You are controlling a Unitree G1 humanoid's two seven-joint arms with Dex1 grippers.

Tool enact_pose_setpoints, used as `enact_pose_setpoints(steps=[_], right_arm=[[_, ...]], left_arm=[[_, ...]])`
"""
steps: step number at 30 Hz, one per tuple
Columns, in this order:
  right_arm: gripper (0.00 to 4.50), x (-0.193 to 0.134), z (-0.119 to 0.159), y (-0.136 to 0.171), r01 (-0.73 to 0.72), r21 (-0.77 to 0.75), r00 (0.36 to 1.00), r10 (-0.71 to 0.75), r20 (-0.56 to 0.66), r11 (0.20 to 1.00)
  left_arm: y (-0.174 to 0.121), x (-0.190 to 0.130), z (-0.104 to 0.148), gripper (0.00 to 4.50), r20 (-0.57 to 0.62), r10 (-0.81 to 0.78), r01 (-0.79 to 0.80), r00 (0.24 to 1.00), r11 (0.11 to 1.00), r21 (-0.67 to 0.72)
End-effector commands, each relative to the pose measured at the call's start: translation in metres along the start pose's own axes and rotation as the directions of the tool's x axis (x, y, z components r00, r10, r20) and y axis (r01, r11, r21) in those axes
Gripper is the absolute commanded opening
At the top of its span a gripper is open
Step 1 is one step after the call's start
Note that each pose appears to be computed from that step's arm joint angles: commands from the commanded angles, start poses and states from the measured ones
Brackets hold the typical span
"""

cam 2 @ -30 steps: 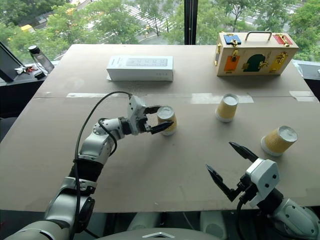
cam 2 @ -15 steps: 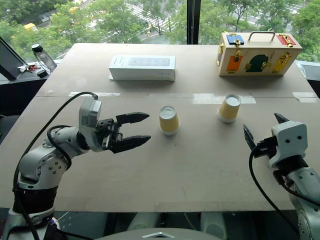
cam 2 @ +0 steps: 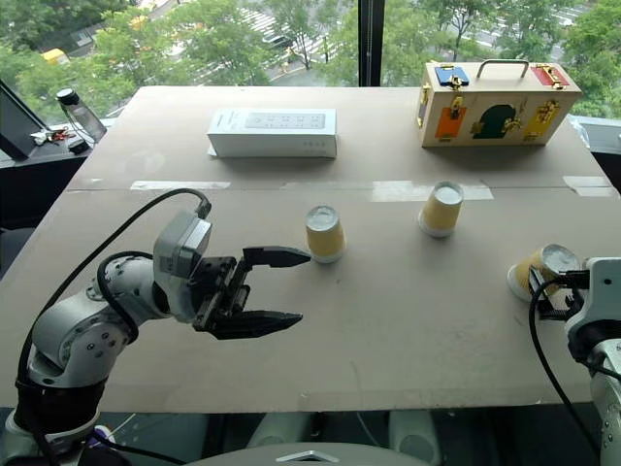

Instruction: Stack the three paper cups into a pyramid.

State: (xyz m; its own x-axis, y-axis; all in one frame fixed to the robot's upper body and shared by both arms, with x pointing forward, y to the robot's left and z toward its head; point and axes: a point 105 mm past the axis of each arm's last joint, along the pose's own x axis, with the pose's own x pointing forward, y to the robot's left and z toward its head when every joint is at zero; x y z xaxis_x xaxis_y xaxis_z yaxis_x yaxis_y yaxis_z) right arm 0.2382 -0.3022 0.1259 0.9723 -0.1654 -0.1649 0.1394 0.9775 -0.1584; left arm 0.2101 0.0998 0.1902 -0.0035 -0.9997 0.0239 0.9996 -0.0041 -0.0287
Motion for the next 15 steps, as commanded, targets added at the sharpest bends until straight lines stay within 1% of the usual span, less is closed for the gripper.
enact_pose_setpoints(steps=[1, 3, 4, 6, 7, 8, 11, 13, 15], right_arm=[[3.31, 0.003, 0.01, 0.0, -0.004, 0.014, 0.999, 0.003, 0.033, 1.0], [2.45, 0.004, 0.013, 0.002, -0.02, 0.029, 0.999, 0.019, 0.041, 0.999], [2.32, 0.004, 0.015, 0.004, -0.035, 0.036, 0.998, 0.033, 0.051, 0.999], [2.31, 0.003, 0.021, 0.007, -0.058, 0.052, 0.996, 0.054, 0.073, 0.997], [2.31, 0.001, 0.028, 0.013, -0.1, 0.064, 0.99, 0.093, 0.102, 0.993], [2.31, -0.002, 0.037, 0.027, -0.182, 0.064, 0.975, 0.172, 0.139, 0.981], [2.31, -0.013, 0.06, 0.071, -0.415, 0.028, 0.892, 0.401, 0.209, 0.909], [2.31, -0.015, 0.066, 0.092, -0.497, -0.02, 0.846, 0.49, 0.208, 0.867], [2.31, -0.011, 0.071, 0.119, -0.57, -0.082, 0.795, 0.574, 0.196, 0.817]], left_arm=[[-0.005, 0.002, 0.004, 4.5, -0.001, -0.022, 0.022, 1.0, 0.999, 0.044], [-0.005, 0.002, 0.004, 4.5, 0.002, -0.019, 0.019, 1.0, 0.999, 0.042], [-0.004, 0.002, 0.003, 4.5, 0.002, -0.017, 0.016, 1.0, 0.999, 0.041], [-0.004, 0.001, 0.001, 4.5, 0.002, -0.007, 0.007, 1.0, 0.999, 0.036], [-0.002, -0.001, 0.0, 4.5, 0.013, 0.017, -0.018, 1.0, 0.999, 0.03], [0.002, -0.005, -0.002, 4.5, 0.02, 0.054, -0.055, 0.998, 0.998, 0.031], [0.014, -0.019, -0.011, 4.5, 0.047, 0.192, -0.194, 0.98, 0.979, 0.059], [0.017, -0.028, -0.014, 4.5, 0.079, 0.253, -0.257, 0.964, 0.965, 0.054], [0.016, -0.044, -0.023, 4.5, 0.068, 0.302, -0.305, 0.951, 0.951, 0.052]])
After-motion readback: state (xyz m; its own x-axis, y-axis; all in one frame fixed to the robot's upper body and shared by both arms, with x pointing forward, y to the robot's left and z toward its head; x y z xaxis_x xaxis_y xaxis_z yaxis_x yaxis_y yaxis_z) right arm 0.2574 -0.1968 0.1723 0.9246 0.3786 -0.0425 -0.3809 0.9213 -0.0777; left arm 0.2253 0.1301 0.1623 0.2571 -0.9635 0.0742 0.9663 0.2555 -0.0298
